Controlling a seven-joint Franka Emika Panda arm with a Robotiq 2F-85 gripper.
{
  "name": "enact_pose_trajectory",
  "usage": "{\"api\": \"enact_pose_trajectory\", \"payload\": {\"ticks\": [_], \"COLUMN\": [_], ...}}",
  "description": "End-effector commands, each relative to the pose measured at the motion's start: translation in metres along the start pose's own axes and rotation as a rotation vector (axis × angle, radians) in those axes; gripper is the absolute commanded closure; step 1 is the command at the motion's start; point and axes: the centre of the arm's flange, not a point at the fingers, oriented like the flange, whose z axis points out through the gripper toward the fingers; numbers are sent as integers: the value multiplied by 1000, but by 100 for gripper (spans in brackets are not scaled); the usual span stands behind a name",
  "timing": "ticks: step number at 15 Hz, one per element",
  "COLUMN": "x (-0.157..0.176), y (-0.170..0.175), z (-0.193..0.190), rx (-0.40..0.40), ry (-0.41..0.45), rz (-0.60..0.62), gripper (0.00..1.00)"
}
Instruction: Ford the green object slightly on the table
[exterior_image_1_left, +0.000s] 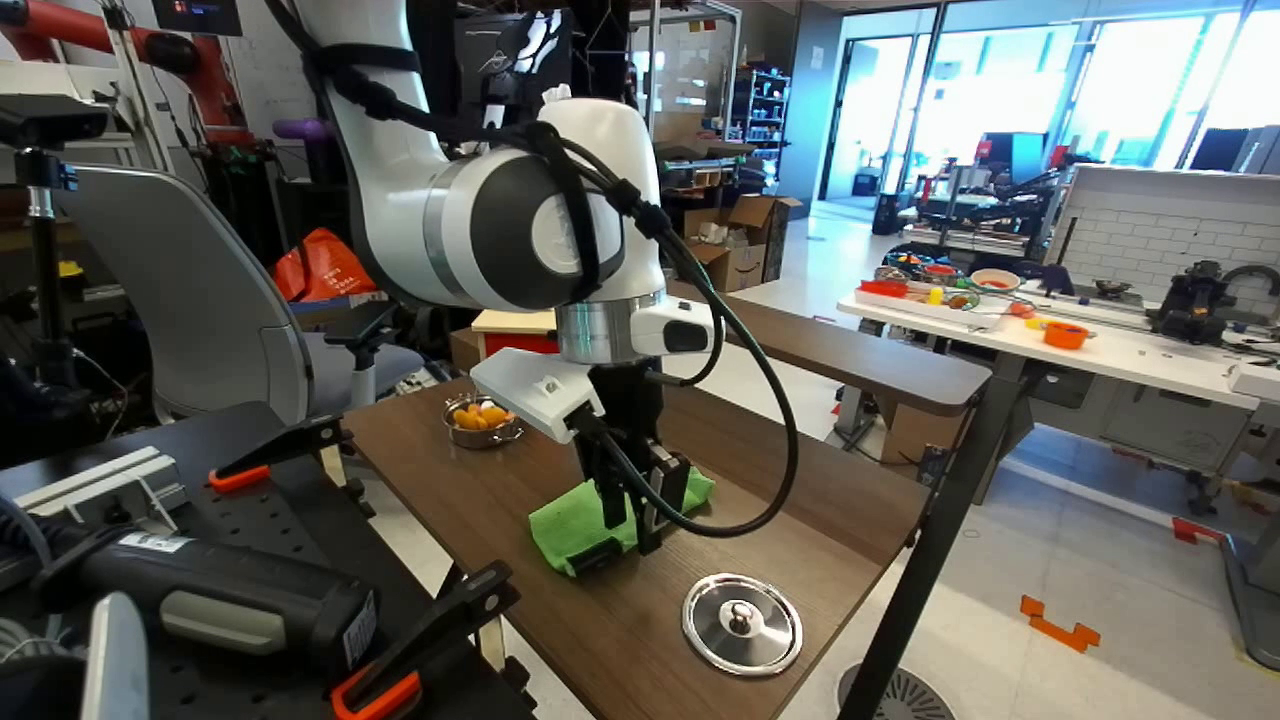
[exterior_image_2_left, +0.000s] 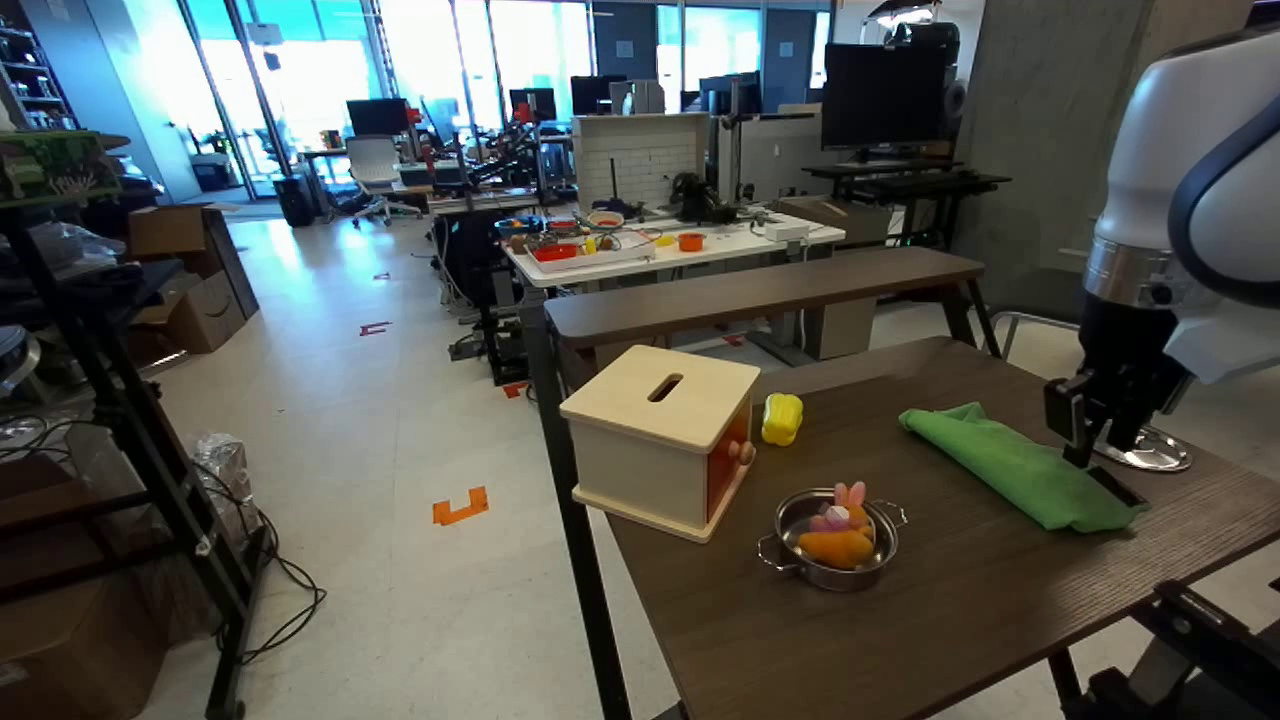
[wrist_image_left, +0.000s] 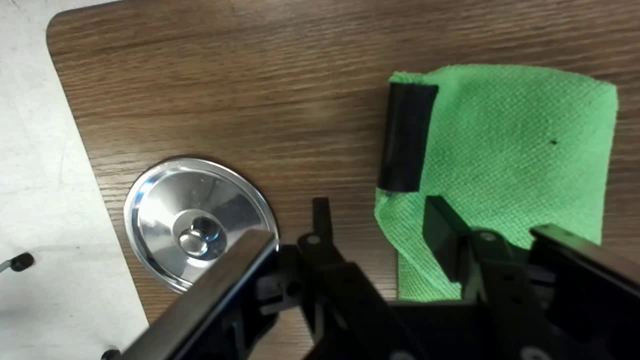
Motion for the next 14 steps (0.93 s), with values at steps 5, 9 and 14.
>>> {"api": "enact_pose_trajectory", "payload": {"ticks": [5,9,14], "x": [-1,1,2], "y": [2,2,1], "z": [13,18,22], "rx": [19,17,17], "ry": [-6,-18,-23], "rz": [-62,-68,-71], "gripper": [0,13,38]}}
